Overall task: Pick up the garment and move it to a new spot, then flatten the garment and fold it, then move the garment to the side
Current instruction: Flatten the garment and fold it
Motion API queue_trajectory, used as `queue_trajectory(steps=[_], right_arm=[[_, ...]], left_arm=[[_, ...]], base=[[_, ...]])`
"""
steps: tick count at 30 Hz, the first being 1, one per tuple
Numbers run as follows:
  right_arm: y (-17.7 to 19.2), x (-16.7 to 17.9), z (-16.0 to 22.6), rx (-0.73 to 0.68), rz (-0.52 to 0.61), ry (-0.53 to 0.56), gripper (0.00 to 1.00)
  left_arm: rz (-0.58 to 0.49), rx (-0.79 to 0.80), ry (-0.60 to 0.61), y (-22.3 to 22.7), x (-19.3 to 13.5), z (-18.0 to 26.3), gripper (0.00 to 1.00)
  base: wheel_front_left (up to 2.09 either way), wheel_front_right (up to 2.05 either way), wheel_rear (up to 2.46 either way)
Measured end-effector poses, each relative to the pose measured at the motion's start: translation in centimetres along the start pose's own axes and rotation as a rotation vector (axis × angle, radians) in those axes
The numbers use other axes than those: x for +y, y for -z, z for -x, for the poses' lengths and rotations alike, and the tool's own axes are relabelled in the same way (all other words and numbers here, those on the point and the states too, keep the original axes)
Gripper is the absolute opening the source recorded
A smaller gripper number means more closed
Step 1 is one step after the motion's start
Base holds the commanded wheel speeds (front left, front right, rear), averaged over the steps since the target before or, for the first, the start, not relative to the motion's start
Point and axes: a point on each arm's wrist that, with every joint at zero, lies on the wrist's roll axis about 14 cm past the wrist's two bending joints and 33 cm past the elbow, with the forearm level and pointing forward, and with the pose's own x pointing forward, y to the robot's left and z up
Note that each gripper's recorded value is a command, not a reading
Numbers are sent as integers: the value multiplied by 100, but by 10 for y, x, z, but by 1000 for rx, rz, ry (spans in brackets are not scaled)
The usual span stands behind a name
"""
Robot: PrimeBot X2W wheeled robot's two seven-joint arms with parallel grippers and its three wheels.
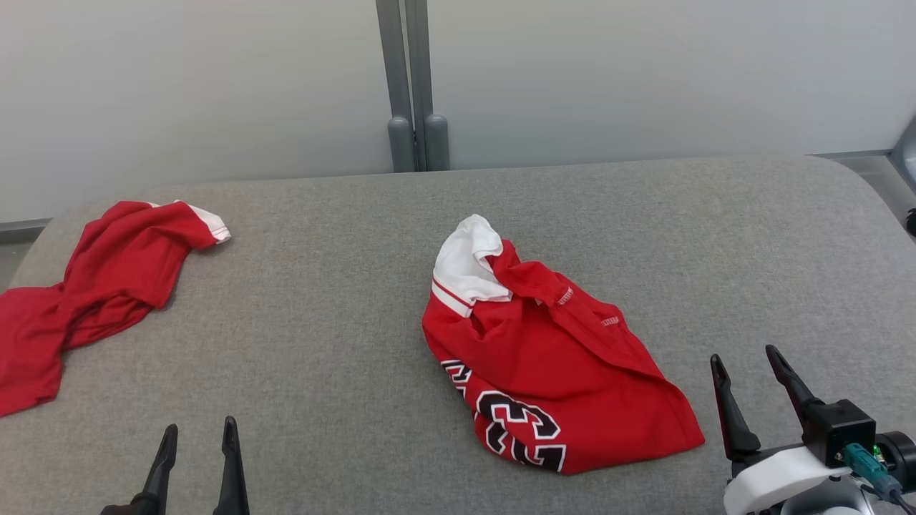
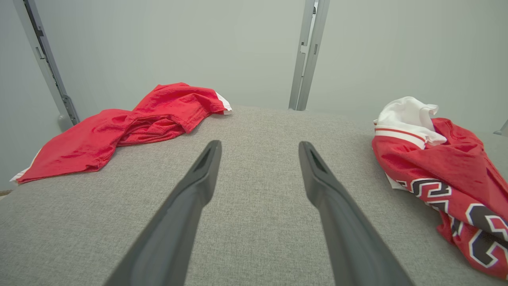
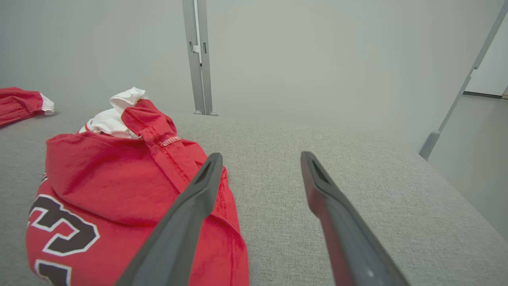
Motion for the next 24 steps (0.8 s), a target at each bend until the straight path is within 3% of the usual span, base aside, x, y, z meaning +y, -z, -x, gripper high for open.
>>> queue_trajectory(steps=[24], right_arm=[[3, -11, 6, 10, -4, 43, 100]], left_arm=[[14, 24, 36, 8, -10, -1, 100]], base=[[0, 0, 0]])
